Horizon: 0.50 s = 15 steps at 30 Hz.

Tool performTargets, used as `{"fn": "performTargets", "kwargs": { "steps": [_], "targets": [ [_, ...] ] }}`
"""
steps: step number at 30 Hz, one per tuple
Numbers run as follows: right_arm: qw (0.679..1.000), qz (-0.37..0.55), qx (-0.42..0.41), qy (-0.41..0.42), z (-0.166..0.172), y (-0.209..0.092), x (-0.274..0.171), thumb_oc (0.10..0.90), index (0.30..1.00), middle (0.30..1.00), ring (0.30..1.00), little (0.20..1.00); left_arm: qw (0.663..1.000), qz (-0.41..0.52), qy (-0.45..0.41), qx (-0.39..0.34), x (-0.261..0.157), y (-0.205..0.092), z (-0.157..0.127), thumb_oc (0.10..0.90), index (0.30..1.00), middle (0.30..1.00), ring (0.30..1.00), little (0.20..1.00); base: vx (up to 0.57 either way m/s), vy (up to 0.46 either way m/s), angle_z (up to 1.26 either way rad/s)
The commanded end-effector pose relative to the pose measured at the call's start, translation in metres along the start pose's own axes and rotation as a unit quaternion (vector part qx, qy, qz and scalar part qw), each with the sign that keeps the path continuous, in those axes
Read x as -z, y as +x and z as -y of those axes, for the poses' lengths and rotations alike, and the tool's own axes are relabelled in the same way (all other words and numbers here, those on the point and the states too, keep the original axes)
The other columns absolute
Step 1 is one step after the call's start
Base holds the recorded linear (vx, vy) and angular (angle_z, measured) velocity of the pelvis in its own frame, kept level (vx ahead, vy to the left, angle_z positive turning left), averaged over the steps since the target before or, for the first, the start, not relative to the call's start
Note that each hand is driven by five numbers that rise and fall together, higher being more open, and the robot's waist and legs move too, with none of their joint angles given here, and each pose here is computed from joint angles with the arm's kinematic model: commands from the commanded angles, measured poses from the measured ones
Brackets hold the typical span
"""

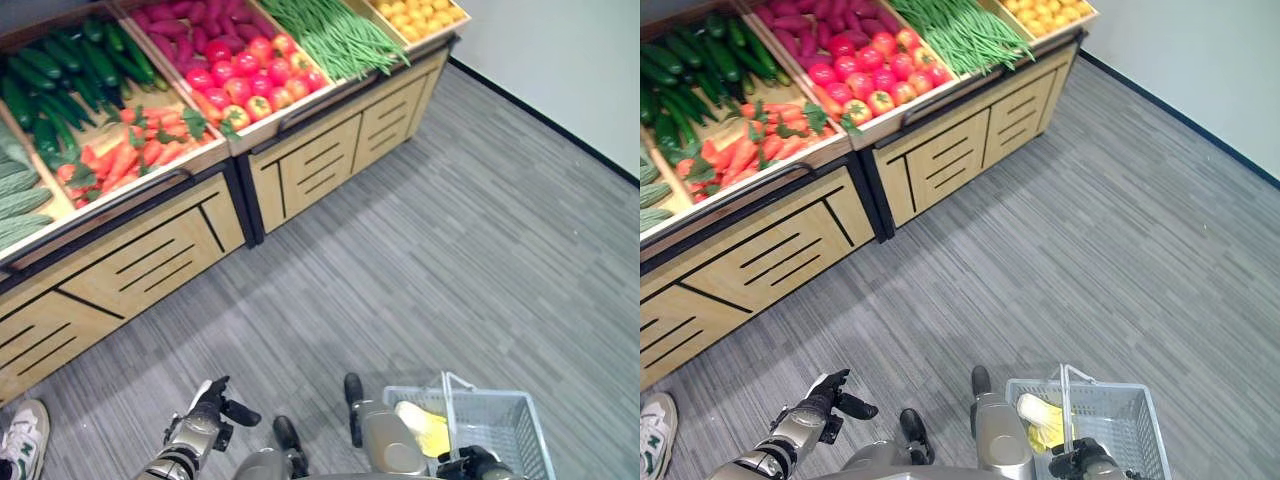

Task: Get the vegetables into the basket

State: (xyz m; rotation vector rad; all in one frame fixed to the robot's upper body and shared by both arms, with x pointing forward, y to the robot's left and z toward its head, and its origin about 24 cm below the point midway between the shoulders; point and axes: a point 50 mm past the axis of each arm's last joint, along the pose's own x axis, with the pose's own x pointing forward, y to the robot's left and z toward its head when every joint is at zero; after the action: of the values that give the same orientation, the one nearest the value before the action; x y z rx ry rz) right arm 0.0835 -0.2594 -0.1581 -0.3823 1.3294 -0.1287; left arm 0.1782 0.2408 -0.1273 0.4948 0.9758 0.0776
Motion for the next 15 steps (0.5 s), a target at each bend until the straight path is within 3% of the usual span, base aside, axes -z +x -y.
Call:
{"fn": "performTargets", "kwargs": {
  "steps": [1,15],
  "targets": [
    [1.000,0.001,0.004,-0.028,0.006,0.000,-0.001,0.400,0.300,0.300,0.300,0.300,0.999,0.026,-0.018,-0.036,-0.017,0.003,-0.019,0.900,1.000,1.000,1.000,1.000,0.02,-0.089,0.23],
    [0.999,0.005,0.015,-0.047,0.017,0.001,-0.007,0.400,0.300,0.300,0.300,0.300,1.000,-0.001,-0.012,-0.019,-0.006,0.002,-0.004,0.900,1.000,1.000,1.000,1.000,0.03,-0.118,0.23]
  ]
}}
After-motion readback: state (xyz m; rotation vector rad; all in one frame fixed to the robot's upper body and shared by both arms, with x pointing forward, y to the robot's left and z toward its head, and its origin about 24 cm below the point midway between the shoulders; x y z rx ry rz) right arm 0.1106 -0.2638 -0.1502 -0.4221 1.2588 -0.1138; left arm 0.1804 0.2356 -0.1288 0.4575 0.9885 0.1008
